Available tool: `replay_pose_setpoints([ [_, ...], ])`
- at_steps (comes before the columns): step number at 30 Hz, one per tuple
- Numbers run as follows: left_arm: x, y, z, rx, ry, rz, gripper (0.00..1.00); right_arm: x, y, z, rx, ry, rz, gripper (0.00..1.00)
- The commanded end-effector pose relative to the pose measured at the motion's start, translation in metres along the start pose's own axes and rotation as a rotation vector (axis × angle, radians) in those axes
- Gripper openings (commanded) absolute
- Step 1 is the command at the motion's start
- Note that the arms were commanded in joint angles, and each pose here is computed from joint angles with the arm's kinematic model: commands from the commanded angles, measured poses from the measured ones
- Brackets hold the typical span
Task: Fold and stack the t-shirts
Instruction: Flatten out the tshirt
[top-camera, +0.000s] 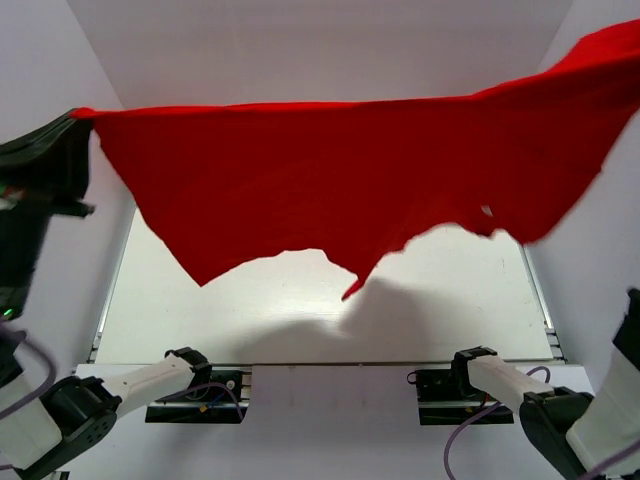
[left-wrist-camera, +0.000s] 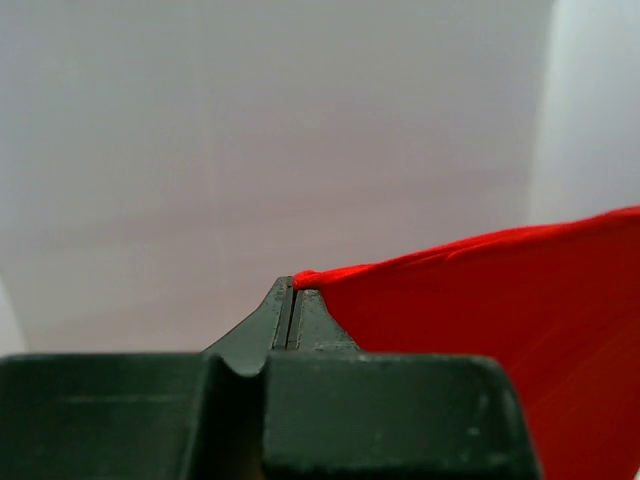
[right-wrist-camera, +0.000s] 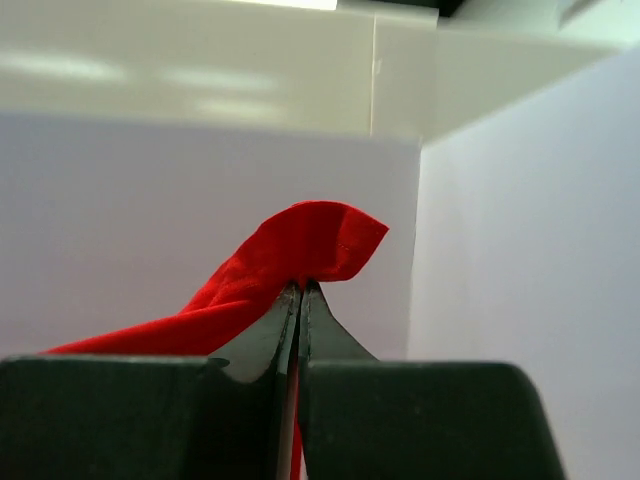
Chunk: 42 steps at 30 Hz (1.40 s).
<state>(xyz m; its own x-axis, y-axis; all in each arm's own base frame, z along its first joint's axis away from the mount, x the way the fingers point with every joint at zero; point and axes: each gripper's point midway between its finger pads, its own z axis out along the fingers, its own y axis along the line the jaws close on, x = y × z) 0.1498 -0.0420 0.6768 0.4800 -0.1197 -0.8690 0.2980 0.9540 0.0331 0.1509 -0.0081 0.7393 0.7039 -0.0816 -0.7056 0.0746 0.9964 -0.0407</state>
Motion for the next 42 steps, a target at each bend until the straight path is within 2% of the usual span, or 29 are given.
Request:
replay_pose_setpoints([
  [1, -0.031, -0.012, -0.020, 0.120, -0.094, -0.006, 0.00, -0.051, -0.013, -0.012, 0.023, -0.152, -0.029, 0.00],
  [4, -0.032, -0.017, -0.021, 0.142, -0.097, -0.024, 0.00, -0.068, -0.011, -0.023, -0.010, -0.202, -0.022, 0.00],
  [6, -0.026, -0.017, -0.014, 0.131, -0.082, -0.022, 0.00, -0.064, -0.009, -0.020, -0.009, -0.200, -0.014, 0.00],
  [8, -0.021, -0.015, -0.009, 0.108, -0.072, -0.021, 0.00, -0.043, -0.006, -0.008, -0.001, -0.162, -0.027, 0.00],
  [10, 0.005, -0.009, 0.004, 0.031, -0.008, -0.025, 0.00, -0.016, -0.002, 0.005, 0.008, -0.108, -0.042, 0.00],
  [13, 0.061, -0.008, 0.032, -0.073, 0.107, -0.029, 0.00, 0.058, 0.007, 0.030, 0.043, 0.027, -0.054, 0.00],
  [14, 0.094, 0.000, 0.039, -0.170, 0.171, -0.021, 0.00, 0.070, 0.010, 0.034, 0.046, 0.036, -0.048, 0.00],
  [15, 0.119, -0.001, 0.046, -0.218, 0.211, -0.032, 0.00, 0.123, 0.024, 0.040, 0.024, 0.121, -0.058, 0.00],
  [16, 0.144, 0.003, 0.052, -0.279, 0.252, -0.019, 0.00, 0.139, 0.028, 0.043, 0.015, 0.138, -0.059, 0.00],
  [17, 0.181, 0.013, 0.051, -0.400, 0.321, 0.013, 0.00, 0.199, 0.048, 0.040, -0.037, 0.238, -0.047, 0.00],
  [19, 0.247, 0.018, 0.053, -0.532, 0.462, 0.057, 0.00, 0.231, 0.059, 0.037, -0.063, 0.279, -0.034, 0.00],
  [20, 0.267, 0.020, 0.053, -0.575, 0.499, 0.076, 0.00, 0.270, 0.070, 0.027, -0.088, 0.351, -0.009, 0.00],
  [21, 0.290, 0.017, 0.053, -0.582, 0.547, 0.100, 0.00, 0.315, 0.084, 0.019, -0.122, 0.424, -0.002, 0.00],
  [22, 0.332, 0.018, 0.050, -0.617, 0.629, 0.155, 0.00, 0.348, 0.090, 0.007, -0.136, 0.490, 0.002, 0.00],
  [25, 0.408, 0.028, 0.045, -0.649, 0.766, 0.178, 0.00, 0.451, 0.119, -0.028, -0.189, 0.691, 0.061, 0.00],
  [26, 0.452, 0.028, 0.044, -0.641, 0.855, 0.208, 0.00, 0.467, 0.122, -0.033, -0.189, 0.721, 0.066, 0.00],
  [27, 0.475, 0.042, 0.045, -0.661, 0.890, 0.212, 0.00, 0.484, 0.129, -0.039, -0.203, 0.757, 0.081, 0.00],
  [28, 0.503, 0.045, 0.044, -0.662, 0.938, 0.190, 0.00, 0.528, 0.138, -0.051, -0.206, 0.845, 0.091, 0.00],
  [29, 0.528, 0.050, 0.040, -0.667, 0.997, 0.198, 0.00, 0.544, 0.142, -0.056, -0.216, 0.887, 0.091, 0.00],
  [30, 0.577, 0.063, 0.028, -0.688, 1.102, 0.239, 0.00, 0.551, 0.148, -0.051, -0.237, 0.896, 0.100, 0.00],
  [31, 0.591, 0.067, 0.034, -0.691, 1.121, 0.237, 0.00, 0.595, 0.155, -0.066, -0.243, 1.008, 0.083, 0.00],
  [34, 0.647, 0.081, 0.038, -0.676, 1.217, 0.245, 0.00, 0.639, 0.167, -0.062, -0.260, 1.097, 0.069, 0.00],
  [35, 0.655, 0.084, 0.041, -0.660, 1.233, 0.256, 0.00, 0.637, 0.169, -0.048, -0.261, 1.069, 0.072, 0.00],
  [36, 0.660, 0.087, 0.050, -0.637, 1.224, 0.238, 0.00, 0.655, 0.173, -0.061, -0.271, 1.123, 0.063, 0.00],
  [39, 0.673, 0.086, 0.074, -0.544, 1.157, 0.238, 0.00, 0.674, 0.178, -0.057, -0.287, 1.134, 0.056, 0.00],
  [42, 0.675, 0.094, 0.084, -0.531, 1.143, 0.236, 0.00, 0.688, 0.182, -0.056, -0.303, 1.133, 0.047, 0.00],
])
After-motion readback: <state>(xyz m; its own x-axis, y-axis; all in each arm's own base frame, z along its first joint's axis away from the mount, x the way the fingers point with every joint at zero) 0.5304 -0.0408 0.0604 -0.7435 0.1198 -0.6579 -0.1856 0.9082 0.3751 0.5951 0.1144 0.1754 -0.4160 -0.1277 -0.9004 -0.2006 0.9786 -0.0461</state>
